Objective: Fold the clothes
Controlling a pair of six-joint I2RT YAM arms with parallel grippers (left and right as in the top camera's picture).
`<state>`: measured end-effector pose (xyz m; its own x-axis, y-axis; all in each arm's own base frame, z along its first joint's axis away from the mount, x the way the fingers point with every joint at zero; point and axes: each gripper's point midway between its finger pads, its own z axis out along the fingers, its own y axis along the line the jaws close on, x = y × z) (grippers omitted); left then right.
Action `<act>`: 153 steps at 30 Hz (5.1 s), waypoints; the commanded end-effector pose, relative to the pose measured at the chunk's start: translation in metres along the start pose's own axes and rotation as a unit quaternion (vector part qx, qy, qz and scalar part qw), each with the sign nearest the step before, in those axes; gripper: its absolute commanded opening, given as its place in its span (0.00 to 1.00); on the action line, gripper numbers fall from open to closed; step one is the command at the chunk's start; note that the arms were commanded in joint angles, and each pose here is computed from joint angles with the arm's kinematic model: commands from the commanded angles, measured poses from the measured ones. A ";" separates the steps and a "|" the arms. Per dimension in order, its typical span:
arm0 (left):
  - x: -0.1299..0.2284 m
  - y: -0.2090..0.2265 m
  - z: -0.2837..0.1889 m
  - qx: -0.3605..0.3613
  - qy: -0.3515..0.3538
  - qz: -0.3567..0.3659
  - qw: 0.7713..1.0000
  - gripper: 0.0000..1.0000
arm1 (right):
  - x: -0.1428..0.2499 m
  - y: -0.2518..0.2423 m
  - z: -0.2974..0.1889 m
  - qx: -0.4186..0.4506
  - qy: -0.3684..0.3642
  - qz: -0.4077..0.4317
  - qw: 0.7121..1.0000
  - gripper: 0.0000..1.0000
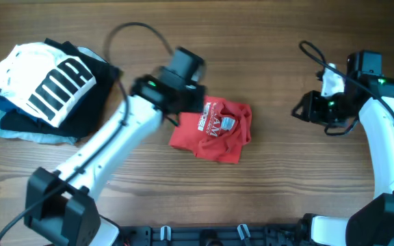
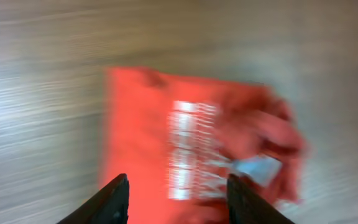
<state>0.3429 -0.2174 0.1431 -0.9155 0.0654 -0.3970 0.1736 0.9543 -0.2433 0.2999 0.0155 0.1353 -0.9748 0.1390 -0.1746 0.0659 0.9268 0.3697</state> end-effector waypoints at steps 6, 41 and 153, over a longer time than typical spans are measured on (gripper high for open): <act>0.018 0.049 0.051 0.017 0.104 -0.085 0.991 0.49 | 0.027 0.135 0.023 -0.166 0.030 -0.173 0.971 0.40; 0.161 0.064 0.073 -0.072 0.362 -0.189 0.910 0.43 | 0.039 0.013 0.104 0.182 -0.007 -0.057 0.982 0.48; -0.092 0.206 -0.157 -0.253 -0.258 -0.013 0.932 0.04 | 0.034 0.049 0.049 0.052 -0.070 -0.102 0.991 0.60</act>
<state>0.3945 -0.0338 0.2240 -0.6857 -0.0649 -0.7250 -0.0496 0.9979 -0.0424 0.2816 0.0836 0.1063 -0.9286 0.0036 -0.3711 -0.0887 0.9688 0.2313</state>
